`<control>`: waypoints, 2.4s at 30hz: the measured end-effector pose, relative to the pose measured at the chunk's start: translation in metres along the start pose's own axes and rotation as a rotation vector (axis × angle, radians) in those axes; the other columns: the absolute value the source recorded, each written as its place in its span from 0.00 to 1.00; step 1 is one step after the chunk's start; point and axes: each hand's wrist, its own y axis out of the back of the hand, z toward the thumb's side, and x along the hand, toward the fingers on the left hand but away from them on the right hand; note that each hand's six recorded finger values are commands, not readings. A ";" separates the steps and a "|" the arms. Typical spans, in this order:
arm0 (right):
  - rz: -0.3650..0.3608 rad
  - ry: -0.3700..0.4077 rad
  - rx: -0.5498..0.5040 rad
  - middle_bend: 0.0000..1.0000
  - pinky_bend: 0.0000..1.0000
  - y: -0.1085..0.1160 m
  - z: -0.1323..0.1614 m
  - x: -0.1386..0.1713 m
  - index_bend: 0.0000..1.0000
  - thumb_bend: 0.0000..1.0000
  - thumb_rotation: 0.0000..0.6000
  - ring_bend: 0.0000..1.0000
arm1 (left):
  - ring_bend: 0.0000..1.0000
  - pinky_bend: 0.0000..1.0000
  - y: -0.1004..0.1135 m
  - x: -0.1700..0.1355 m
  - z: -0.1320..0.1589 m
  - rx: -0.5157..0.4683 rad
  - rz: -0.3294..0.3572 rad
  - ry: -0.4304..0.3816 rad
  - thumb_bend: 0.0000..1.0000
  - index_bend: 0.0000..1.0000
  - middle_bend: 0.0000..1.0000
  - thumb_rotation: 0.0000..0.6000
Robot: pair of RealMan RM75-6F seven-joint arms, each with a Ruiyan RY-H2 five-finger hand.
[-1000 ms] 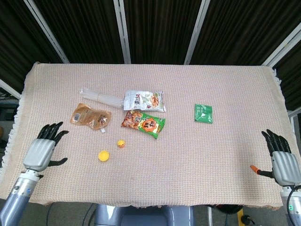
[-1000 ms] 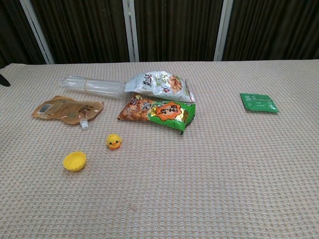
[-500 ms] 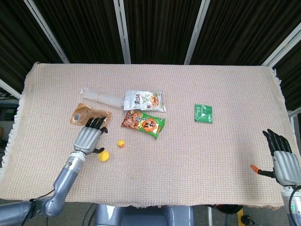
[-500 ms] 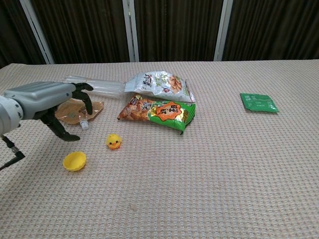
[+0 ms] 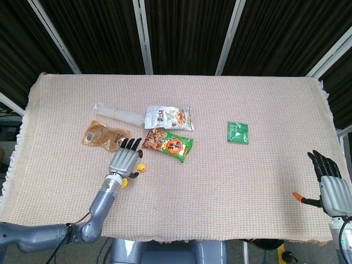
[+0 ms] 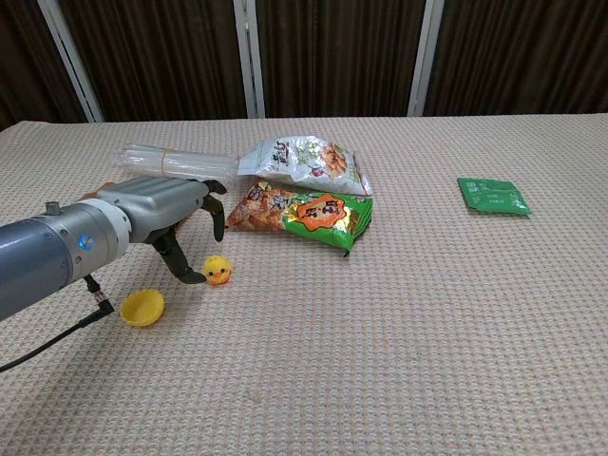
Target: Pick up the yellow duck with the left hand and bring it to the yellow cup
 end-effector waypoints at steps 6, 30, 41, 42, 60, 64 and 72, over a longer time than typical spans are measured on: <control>-0.002 0.000 -0.006 0.00 0.00 0.001 0.000 -0.001 0.00 0.02 1.00 0.00 | 0.00 0.00 -0.007 0.004 0.001 0.017 -0.018 0.014 0.23 0.37 0.00 1.00; -0.004 0.003 -0.009 0.00 0.00 0.002 0.000 0.000 0.00 0.02 1.00 0.00 | 0.00 0.00 -0.013 0.004 0.008 -0.030 -0.033 -0.004 0.40 0.47 0.00 1.00; -0.007 0.002 -0.005 0.00 0.00 0.002 0.000 0.000 0.00 0.02 1.00 0.00 | 0.00 0.00 0.014 -0.020 -0.006 -0.050 0.017 -0.036 0.40 0.48 0.00 1.00; -0.007 0.002 -0.005 0.00 0.00 0.002 0.000 0.000 0.00 0.02 1.00 0.00 | 0.00 0.00 0.016 -0.024 -0.008 -0.046 0.018 -0.039 0.40 0.48 0.00 1.00; -0.007 0.001 0.005 0.00 0.00 0.001 0.002 0.001 0.00 0.02 1.00 0.00 | 0.00 0.00 0.000 -0.090 -0.059 0.006 -0.063 -0.066 0.40 0.47 0.00 1.00; -0.008 0.000 0.002 0.00 0.00 0.001 0.001 0.000 0.00 0.02 1.00 0.00 | 0.00 0.00 -0.005 -0.088 -0.060 0.009 -0.072 -0.061 0.40 0.46 0.00 1.00; -0.008 0.002 0.000 0.00 0.00 0.002 0.002 0.000 0.00 0.02 1.00 0.00 | 0.00 0.00 -0.015 -0.080 -0.062 0.011 -0.086 -0.042 0.40 0.45 0.00 1.00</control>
